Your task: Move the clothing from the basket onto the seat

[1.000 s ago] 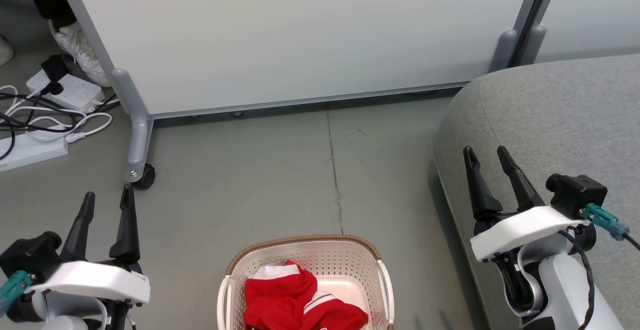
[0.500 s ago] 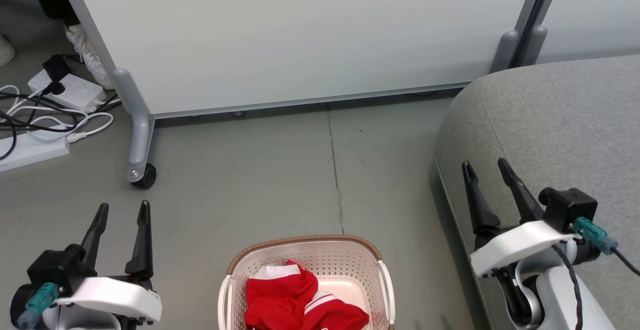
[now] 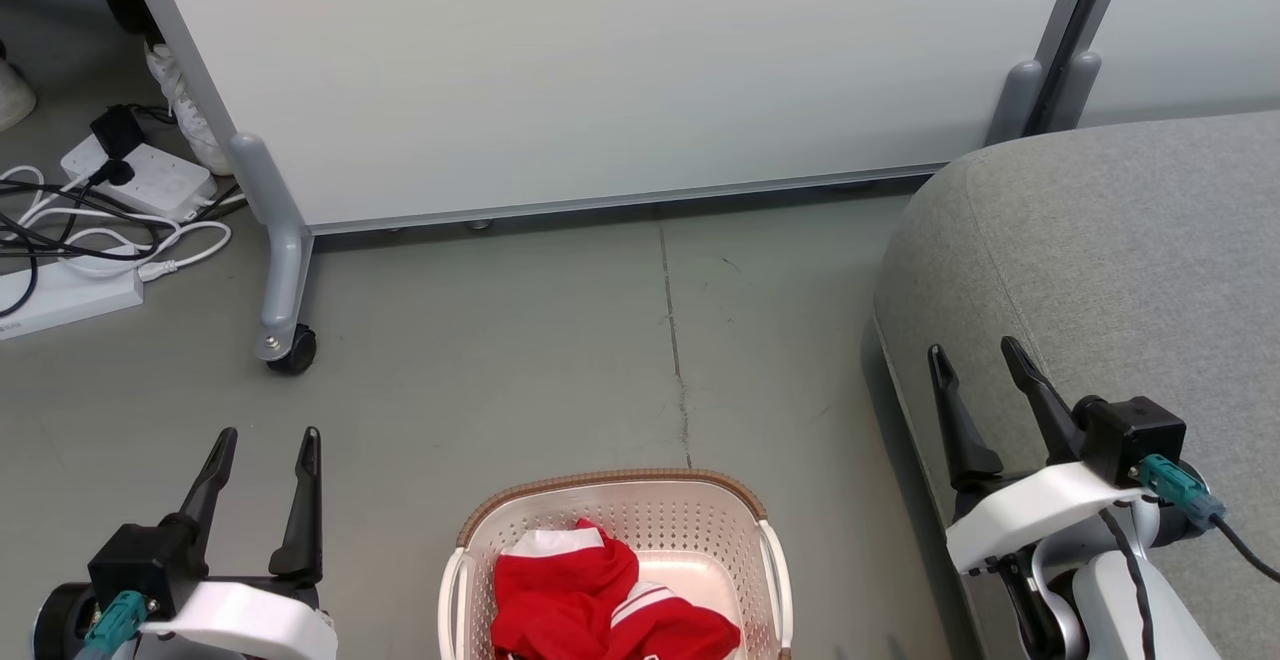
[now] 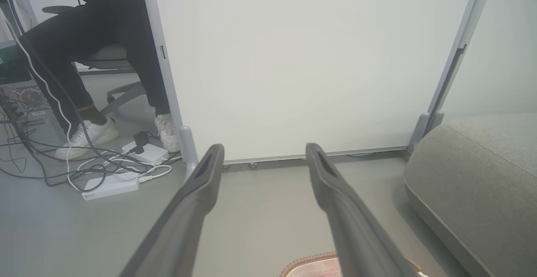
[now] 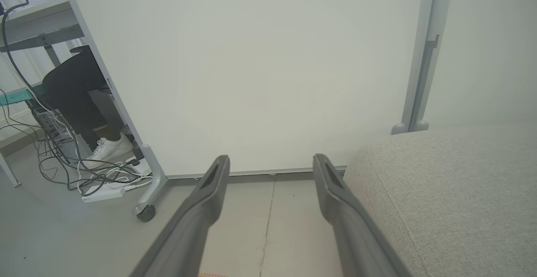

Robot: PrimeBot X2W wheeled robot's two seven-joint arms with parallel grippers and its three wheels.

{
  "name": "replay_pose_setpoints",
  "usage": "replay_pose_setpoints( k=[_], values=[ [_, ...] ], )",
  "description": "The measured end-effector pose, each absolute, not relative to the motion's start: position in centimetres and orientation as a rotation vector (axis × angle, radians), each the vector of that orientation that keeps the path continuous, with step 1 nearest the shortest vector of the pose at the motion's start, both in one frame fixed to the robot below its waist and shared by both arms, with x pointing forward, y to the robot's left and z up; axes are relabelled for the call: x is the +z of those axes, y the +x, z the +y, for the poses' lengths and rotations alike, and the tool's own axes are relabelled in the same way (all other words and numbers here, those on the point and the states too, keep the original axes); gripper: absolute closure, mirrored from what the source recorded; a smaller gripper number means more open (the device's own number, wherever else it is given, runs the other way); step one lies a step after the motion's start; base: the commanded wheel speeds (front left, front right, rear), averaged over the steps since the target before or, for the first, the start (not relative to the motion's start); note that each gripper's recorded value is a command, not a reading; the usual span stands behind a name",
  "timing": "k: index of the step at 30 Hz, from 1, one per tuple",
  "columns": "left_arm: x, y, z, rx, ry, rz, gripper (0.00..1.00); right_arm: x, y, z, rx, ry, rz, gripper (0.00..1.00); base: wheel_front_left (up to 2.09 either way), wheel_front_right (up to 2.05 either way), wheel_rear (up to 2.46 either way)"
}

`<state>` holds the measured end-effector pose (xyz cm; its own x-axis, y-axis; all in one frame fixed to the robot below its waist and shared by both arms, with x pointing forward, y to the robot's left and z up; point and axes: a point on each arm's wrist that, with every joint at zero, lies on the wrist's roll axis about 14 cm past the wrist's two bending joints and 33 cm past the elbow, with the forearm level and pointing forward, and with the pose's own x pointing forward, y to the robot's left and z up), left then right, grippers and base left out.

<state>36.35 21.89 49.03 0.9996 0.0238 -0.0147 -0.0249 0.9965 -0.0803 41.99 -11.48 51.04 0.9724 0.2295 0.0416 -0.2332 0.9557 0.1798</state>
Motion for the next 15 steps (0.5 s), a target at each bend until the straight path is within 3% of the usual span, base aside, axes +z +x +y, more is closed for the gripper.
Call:
replay_pose_setpoints(
  k=[15],
  values=[
    [49.18, 35.87, 21.43, 0.008, -0.042, -0.011, 0.00, 50.44, 41.59, -11.85, 0.228, 0.142, -0.029, 0.00, 0.00, 0.00, 0.00]
  ],
)
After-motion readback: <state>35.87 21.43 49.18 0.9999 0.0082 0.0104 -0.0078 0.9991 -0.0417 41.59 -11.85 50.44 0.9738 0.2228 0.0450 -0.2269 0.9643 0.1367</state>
